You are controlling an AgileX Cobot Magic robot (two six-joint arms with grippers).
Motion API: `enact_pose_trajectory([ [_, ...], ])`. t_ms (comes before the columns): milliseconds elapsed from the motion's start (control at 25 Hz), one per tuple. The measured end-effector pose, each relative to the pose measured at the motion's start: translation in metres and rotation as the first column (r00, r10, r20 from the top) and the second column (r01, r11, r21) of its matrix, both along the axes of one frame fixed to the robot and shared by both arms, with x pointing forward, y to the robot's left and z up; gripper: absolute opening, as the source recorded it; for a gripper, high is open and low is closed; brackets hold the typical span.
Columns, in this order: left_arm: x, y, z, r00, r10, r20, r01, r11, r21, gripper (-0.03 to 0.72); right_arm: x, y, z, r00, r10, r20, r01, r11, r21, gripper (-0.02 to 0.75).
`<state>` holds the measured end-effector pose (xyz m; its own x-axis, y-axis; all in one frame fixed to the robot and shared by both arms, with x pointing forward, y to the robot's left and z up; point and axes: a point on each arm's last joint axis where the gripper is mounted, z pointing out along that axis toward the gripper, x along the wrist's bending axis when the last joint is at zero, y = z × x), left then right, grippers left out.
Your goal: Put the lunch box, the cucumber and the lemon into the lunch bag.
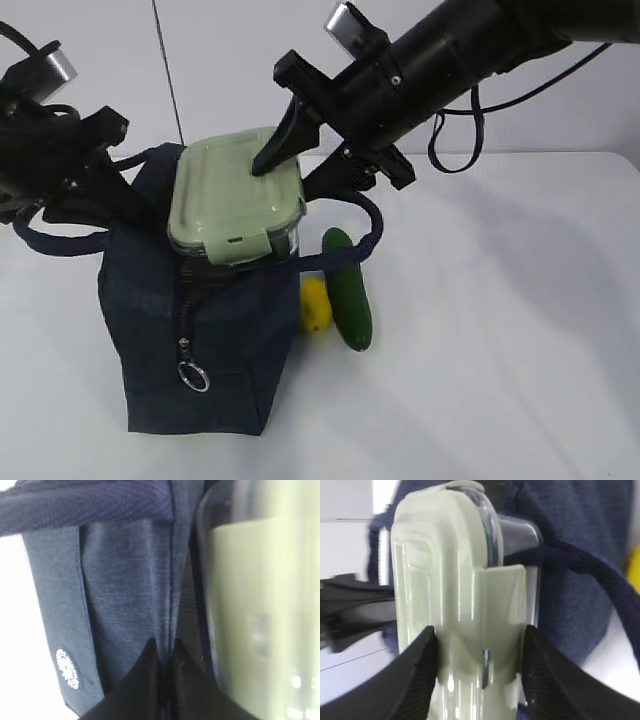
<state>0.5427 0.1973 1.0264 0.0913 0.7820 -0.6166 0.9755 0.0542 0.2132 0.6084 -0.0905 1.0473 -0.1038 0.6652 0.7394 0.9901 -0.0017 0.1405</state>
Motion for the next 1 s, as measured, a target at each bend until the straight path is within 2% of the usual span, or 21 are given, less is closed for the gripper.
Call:
enact_pose_trajectory([
  [320,0.000,-0.004,0.004,1.000,-0.005,0.009,0.005,0.998,-0.063,0.000,0.001,-0.001,-0.010,1.000,-0.007,0.010,0.008,0.995,-0.097,0.365],
  [520,0.000,-0.006,0.005,1.000,-0.012,0.009,0.013,0.997,-0.078,0.000,-0.002,0.011,-0.014,1.000,0.003,0.024,0.000,0.993,-0.118,0.365],
  [800,-0.001,-0.007,0.006,1.000,-0.025,0.002,0.025,0.995,-0.096,0.000,-0.010,0.036,-0.035,0.998,0.063,-0.008,-0.063,0.987,-0.147,0.365],
  [1000,-0.002,-0.007,0.006,1.000,-0.029,-0.001,0.029,0.995,-0.098,0.000,-0.014,0.052,-0.038,0.995,0.089,0.035,-0.082,0.982,-0.168,0.365],
])
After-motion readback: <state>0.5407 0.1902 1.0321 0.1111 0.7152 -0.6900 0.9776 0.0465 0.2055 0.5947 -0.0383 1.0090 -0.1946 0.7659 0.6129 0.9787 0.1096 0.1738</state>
